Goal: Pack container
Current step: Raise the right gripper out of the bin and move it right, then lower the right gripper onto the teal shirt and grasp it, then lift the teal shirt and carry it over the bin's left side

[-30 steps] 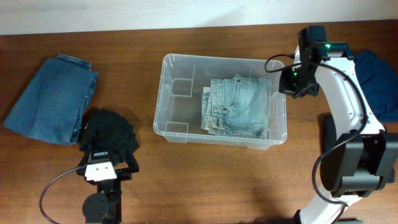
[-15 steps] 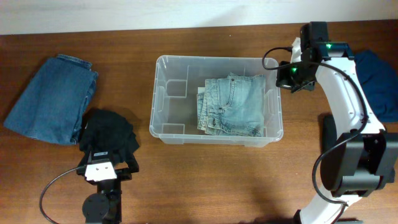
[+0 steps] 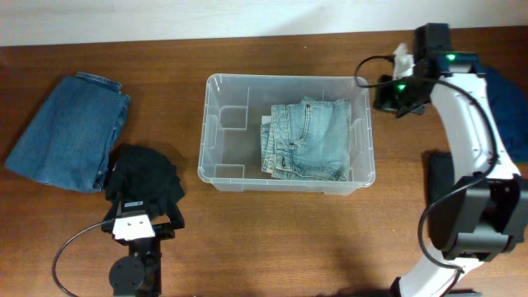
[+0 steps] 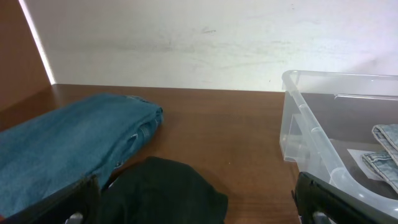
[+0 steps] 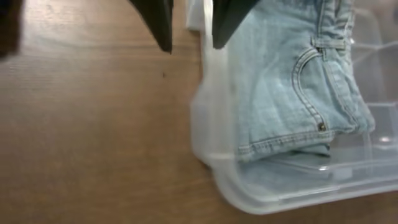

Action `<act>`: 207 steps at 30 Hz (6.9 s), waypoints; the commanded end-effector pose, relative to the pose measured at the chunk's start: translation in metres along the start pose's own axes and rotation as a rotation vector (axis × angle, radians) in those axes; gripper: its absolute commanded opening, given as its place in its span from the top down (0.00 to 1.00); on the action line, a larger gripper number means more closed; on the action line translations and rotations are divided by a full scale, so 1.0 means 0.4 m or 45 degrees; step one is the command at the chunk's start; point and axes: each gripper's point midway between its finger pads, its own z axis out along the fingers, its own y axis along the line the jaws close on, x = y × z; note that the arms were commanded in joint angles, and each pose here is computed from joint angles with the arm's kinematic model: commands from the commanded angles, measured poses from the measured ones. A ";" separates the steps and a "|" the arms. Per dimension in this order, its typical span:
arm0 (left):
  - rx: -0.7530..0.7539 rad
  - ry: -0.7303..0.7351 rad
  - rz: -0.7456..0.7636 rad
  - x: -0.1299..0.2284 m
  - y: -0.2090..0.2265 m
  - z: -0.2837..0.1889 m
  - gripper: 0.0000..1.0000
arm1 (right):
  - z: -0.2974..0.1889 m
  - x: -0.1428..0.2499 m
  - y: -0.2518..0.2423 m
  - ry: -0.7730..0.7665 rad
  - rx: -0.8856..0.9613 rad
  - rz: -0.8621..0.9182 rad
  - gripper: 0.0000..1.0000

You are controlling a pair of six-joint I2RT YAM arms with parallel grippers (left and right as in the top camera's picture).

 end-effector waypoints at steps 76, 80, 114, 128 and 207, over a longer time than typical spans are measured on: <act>-0.001 -0.001 0.016 0.001 0.000 -0.001 0.01 | 0.011 0.076 -0.886 -0.243 0.289 1.277 0.02; -0.001 -0.001 0.016 0.001 0.000 -0.001 0.01 | 0.058 0.089 -0.900 -0.207 0.285 1.289 0.02; -0.001 -0.001 0.016 0.001 0.000 -0.001 0.01 | 0.080 -0.001 -0.901 -0.367 0.125 1.188 0.62; -0.001 -0.001 0.016 0.001 0.000 -0.001 0.01 | 0.081 0.003 -0.899 -0.357 0.124 1.192 0.96; -0.001 -0.001 0.016 0.001 0.000 -0.001 0.01 | -0.364 0.335 0.661 -0.427 -0.674 -2.141 0.96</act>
